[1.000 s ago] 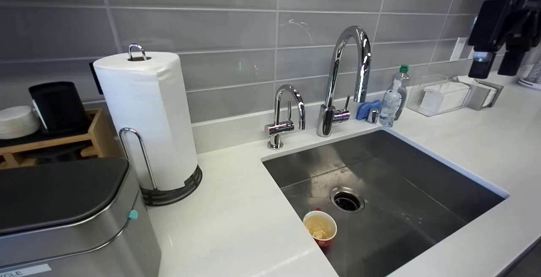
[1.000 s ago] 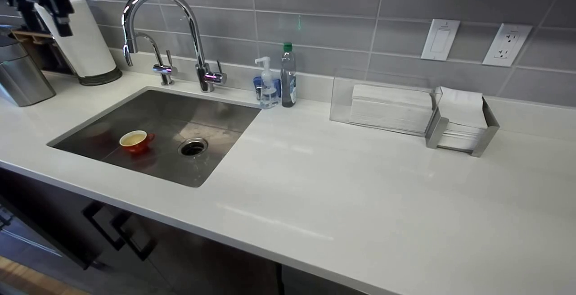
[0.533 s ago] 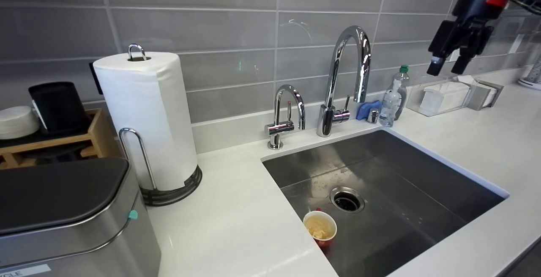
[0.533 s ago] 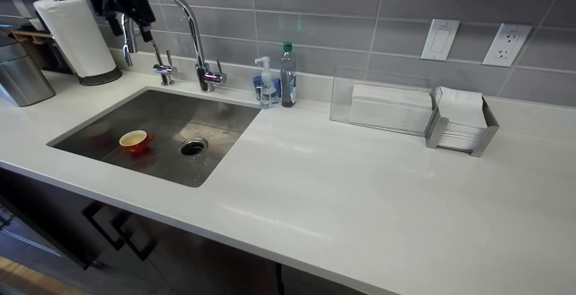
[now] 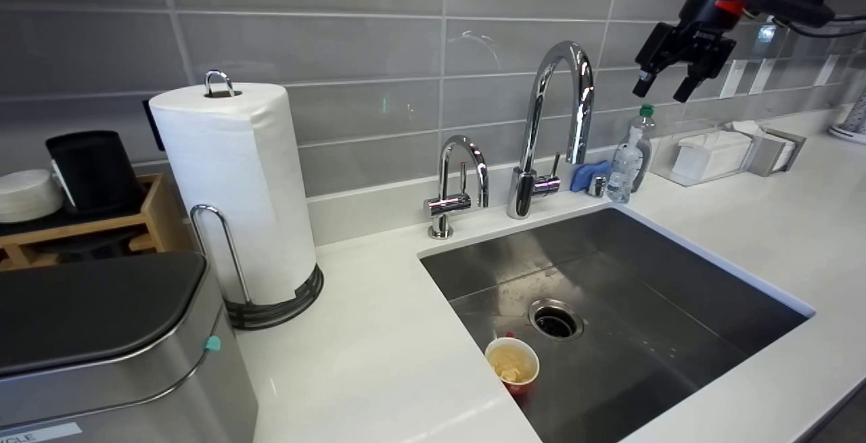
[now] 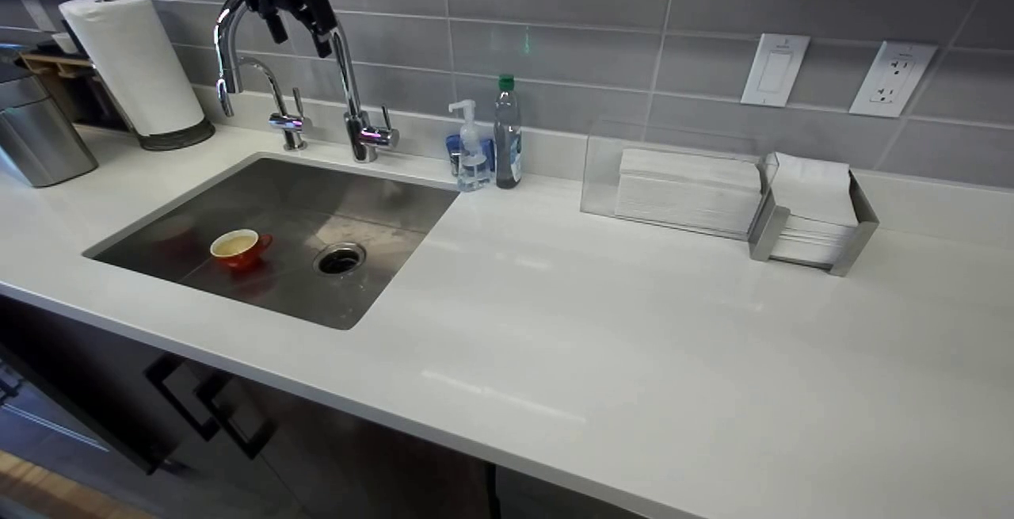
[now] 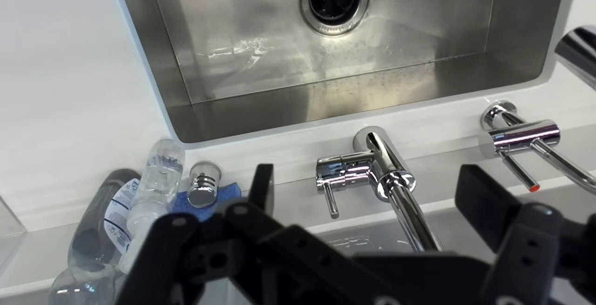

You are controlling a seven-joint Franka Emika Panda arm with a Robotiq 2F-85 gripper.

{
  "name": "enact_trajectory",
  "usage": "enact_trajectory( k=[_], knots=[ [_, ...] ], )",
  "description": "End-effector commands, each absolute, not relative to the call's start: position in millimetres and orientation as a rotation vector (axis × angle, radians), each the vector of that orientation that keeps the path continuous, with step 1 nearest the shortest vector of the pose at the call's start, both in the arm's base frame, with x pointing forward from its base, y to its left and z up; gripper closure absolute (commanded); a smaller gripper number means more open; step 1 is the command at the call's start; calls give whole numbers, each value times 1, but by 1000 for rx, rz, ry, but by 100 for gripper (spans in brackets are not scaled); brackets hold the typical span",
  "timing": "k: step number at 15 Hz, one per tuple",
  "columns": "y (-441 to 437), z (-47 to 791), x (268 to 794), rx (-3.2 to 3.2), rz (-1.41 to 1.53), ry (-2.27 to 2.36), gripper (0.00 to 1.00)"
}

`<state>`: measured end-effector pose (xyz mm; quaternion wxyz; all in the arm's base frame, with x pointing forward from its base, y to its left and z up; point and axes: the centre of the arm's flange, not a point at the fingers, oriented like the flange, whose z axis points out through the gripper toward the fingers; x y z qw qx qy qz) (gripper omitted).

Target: Open the tap and let it run for a bit and then close it using the tap faucet

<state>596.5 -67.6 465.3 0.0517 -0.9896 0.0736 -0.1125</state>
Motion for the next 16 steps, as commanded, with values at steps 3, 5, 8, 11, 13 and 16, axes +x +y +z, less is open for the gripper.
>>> enact_trajectory(
  k=[3,5,8,11,13,16],
  knots=[
    [-67,473,604,-2954,-333,260,0],
    [-66,478,605,-2945,-337,263,0],
    [-66,479,605,-2942,-339,264,0],
    [-66,479,605,-2942,-339,264,0],
    [-66,479,605,-2942,-339,264,0],
    [-61,471,618,-2932,-329,266,0]
  ],
)
